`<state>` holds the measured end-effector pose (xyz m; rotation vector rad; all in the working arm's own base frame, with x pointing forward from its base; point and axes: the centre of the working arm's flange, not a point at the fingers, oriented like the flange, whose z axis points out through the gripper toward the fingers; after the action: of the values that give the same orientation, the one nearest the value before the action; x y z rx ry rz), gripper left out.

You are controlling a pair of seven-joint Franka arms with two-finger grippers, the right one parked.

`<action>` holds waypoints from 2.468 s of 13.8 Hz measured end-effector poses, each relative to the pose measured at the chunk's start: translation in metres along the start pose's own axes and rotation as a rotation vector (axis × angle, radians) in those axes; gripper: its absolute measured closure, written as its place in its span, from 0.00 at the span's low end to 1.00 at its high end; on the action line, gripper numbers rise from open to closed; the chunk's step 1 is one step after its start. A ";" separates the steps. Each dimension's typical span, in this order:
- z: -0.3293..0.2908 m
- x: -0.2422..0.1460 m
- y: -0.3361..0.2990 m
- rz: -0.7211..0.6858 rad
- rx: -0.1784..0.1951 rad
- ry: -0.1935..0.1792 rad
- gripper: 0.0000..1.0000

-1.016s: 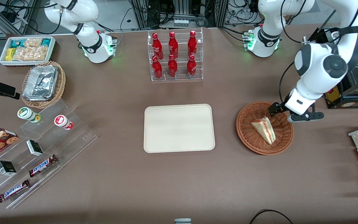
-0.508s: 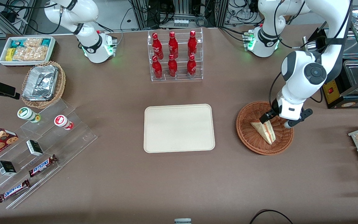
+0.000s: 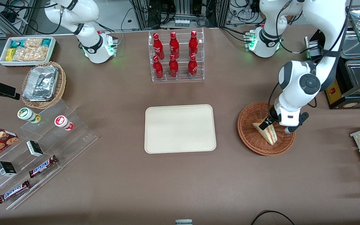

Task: Place sandwich from basket to tray
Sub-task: 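Lower the left gripper and close it on the wrapped sandwich, then lift the sandwich and carry it over the cream tray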

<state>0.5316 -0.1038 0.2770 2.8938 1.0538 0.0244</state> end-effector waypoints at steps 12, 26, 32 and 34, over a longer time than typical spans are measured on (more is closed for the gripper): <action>-0.002 0.009 0.016 0.090 0.055 0.036 0.72; -0.030 -0.152 0.231 0.488 0.120 -0.108 0.84; 0.003 -0.231 0.290 0.473 0.062 -0.116 0.84; 0.016 -0.256 0.303 0.457 0.045 -0.113 0.84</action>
<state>0.5305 -0.5003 0.2820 3.0640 0.3659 -0.1404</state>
